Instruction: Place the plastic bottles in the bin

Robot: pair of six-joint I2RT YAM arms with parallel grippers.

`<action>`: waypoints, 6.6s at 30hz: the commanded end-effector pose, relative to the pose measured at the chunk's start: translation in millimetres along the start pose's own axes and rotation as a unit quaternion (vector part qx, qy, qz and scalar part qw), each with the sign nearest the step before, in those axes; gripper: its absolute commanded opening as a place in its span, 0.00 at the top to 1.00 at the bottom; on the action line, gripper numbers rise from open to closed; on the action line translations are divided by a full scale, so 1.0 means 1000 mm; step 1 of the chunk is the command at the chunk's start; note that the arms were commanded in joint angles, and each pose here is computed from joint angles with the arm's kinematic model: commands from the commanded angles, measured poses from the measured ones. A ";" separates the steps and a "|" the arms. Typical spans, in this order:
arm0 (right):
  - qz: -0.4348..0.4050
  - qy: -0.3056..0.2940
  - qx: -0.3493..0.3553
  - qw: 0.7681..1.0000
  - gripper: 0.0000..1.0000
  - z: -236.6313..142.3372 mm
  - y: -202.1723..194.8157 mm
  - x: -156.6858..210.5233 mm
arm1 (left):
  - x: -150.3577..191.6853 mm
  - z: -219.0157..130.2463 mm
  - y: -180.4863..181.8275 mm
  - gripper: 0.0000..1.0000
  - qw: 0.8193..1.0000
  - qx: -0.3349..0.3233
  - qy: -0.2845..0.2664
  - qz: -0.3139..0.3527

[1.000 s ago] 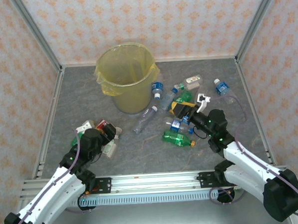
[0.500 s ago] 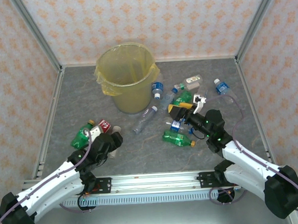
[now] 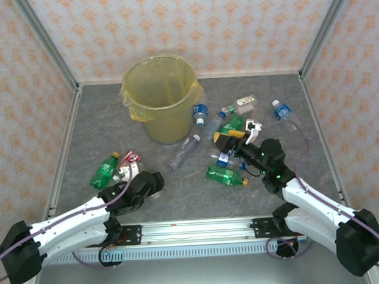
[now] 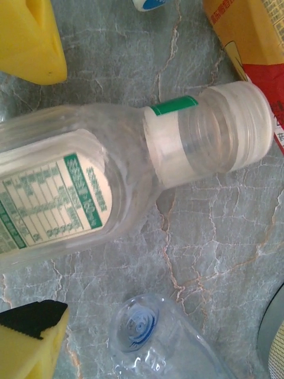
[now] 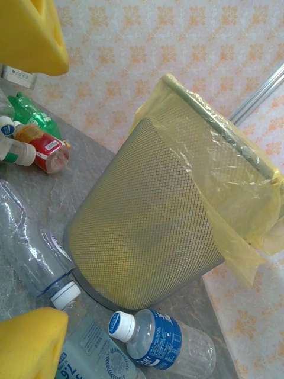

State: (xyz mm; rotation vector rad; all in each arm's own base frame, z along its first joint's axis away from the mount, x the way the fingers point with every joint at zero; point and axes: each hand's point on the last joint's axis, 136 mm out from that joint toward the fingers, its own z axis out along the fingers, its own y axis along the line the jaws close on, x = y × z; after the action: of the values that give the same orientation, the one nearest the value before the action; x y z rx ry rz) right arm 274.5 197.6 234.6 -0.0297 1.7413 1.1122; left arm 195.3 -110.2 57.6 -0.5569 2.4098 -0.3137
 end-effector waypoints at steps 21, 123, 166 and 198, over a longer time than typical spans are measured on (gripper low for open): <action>-0.011 -0.013 -0.033 0.999 0.00 0.001 0.019 -0.009 | 0.001 0.003 0.033 0.19 0.992 -0.124 0.004 0.024; -0.003 0.087 -0.045 0.995 0.00 -0.024 0.100 0.040 | -0.322 -0.065 -0.212 0.01 0.971 0.047 -0.211 0.097; -0.056 0.214 0.307 0.926 0.00 -0.063 -0.072 0.136 | -0.103 -0.065 -0.107 0.01 0.959 0.250 -0.131 0.036; -0.107 0.332 0.266 0.899 0.15 -0.033 -0.072 0.188 | -0.110 -0.083 -0.112 0.01 0.955 0.266 -0.131 0.019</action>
State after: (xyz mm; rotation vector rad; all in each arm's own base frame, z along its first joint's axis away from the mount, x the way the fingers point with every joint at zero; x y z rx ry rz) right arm 186.9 212.7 38.8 -0.2664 2.5793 0.4542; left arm 257.1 -148.6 198.0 -0.2770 2.0075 -0.7414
